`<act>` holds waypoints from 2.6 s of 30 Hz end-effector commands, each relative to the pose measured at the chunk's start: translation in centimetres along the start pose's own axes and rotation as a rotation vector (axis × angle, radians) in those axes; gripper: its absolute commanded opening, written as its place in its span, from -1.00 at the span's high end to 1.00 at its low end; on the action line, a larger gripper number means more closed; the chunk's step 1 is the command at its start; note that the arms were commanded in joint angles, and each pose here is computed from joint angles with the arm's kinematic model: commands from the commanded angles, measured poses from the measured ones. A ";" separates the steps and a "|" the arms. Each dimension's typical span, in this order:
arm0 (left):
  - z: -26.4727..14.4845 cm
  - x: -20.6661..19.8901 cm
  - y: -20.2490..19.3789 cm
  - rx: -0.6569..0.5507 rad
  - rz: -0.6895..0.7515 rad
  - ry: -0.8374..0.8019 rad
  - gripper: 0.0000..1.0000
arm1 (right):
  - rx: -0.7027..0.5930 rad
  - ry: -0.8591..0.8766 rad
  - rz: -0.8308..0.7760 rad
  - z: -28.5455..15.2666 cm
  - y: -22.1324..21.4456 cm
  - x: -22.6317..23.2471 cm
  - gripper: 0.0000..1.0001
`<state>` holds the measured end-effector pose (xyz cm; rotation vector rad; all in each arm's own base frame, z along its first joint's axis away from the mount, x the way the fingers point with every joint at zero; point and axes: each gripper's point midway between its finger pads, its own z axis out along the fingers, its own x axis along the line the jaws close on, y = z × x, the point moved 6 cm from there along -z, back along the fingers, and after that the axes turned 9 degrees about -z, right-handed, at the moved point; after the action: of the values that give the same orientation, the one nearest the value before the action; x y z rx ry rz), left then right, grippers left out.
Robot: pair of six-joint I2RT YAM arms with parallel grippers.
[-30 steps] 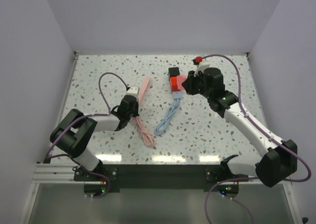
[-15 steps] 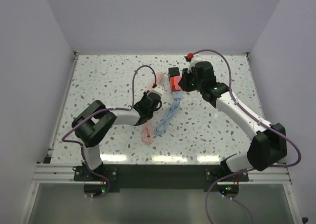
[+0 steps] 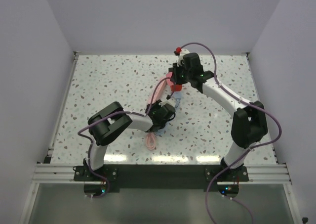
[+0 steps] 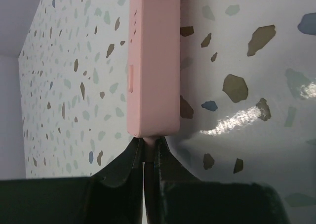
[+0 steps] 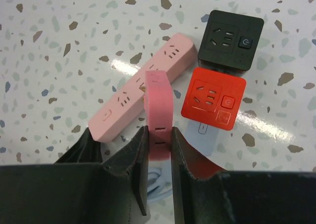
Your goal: Insert the plug
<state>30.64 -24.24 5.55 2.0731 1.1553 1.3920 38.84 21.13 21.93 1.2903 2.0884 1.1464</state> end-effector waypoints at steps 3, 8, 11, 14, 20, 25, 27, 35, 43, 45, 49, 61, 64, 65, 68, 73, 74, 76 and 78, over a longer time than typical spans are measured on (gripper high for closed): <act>-0.1 -2.5 0.2 0.018 0.085 -0.026 0.90 | -0.012 0.088 0.005 2.0 0.5 1.1 1.00; -0.8 -3.3 0.4 0.002 0.099 -0.055 0.57 | 0.031 0.157 0.022 4.4 -1.8 1.7 1.00; -0.9 -3.6 0.5 -0.001 0.099 -0.060 0.38 | 0.073 0.170 0.039 5.3 -3.3 1.8 1.00; -0.9 -3.9 0.4 -0.001 0.099 -0.069 0.22 | 0.104 0.166 0.049 5.9 -4.5 1.7 1.00; -0.9 -4.3 0.2 -0.015 0.069 -0.106 -0.25 | 0.184 0.080 0.045 6.1 -7.1 0.6 1.00; -1.9 -4.2 1.5 -0.067 -0.013 -0.193 -0.52 | 0.213 0.021 0.034 5.8 -7.9 0.0 1.00; -2.6 -3.9 2.2 -0.090 -0.059 -0.235 -0.59 | 0.227 0.008 0.034 5.7 -8.3 -0.2 1.00; -5.6 -0.2 4.8 -0.200 -0.321 -0.388 -0.72 | 0.227 0.002 0.022 5.8 -8.0 -0.2 1.00; -3.6 4.2 2.7 -0.152 -0.601 -0.330 -0.78 | 0.188 0.005 0.011 4.8 -6.1 -0.1 1.00; -3.2 4.2 2.5 -0.147 -0.612 -0.319 -0.79 | 0.167 0.012 0.009 4.1 -5.3 0.0 1.00; -2.3 4.0 2.4 -0.148 -0.621 -0.359 -0.80 | 0.129 0.021 0.006 2.8 -3.7 0.2 1.00; -2.2 4.4 2.2 -0.230 -0.653 -0.410 -0.81 | 0.051 0.053 -0.030 -2.2 -1.6 1.2 1.00; -4.3 5.7 5.2 -0.366 -0.701 -0.561 -0.83 | 0.036 0.111 -0.044 -3.5 -1.7 1.9 1.00; -5.0 6.0 5.9 -0.406 -0.720 -0.614 -0.83 | 0.015 0.167 -0.047 -4.6 -1.2 2.5 1.00; -6.8 8.0 7.4 -0.536 -0.791 -0.802 -0.84 | -0.026 0.249 -0.071 -6.6 -0.7 3.5 1.00; -10.4 9.5 10.2 -0.689 -0.813 -1.060 -0.84 | -0.080 0.425 -0.095 -9.0 -0.9 5.4 1.00; -10.7 9.8 10.5 -0.707 -0.812 -1.088 -0.84 | -0.084 0.448 -0.097 -9.3 -1.1 5.7 1.00; -11.9 9.6 11.0 -0.736 -0.802 -1.201 -0.85 | -0.119 0.514 -0.112 -10.2 -0.8 6.4 1.00; -12.2 9.8 11.0 -0.753 -0.810 -1.264 -0.85 | -0.134 0.548 -0.120 -10.7 -0.7 6.7 1.00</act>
<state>27.73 -23.62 21.46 1.2530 0.7660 0.1362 29.04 21.48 25.82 1.0085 2.3520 1.5290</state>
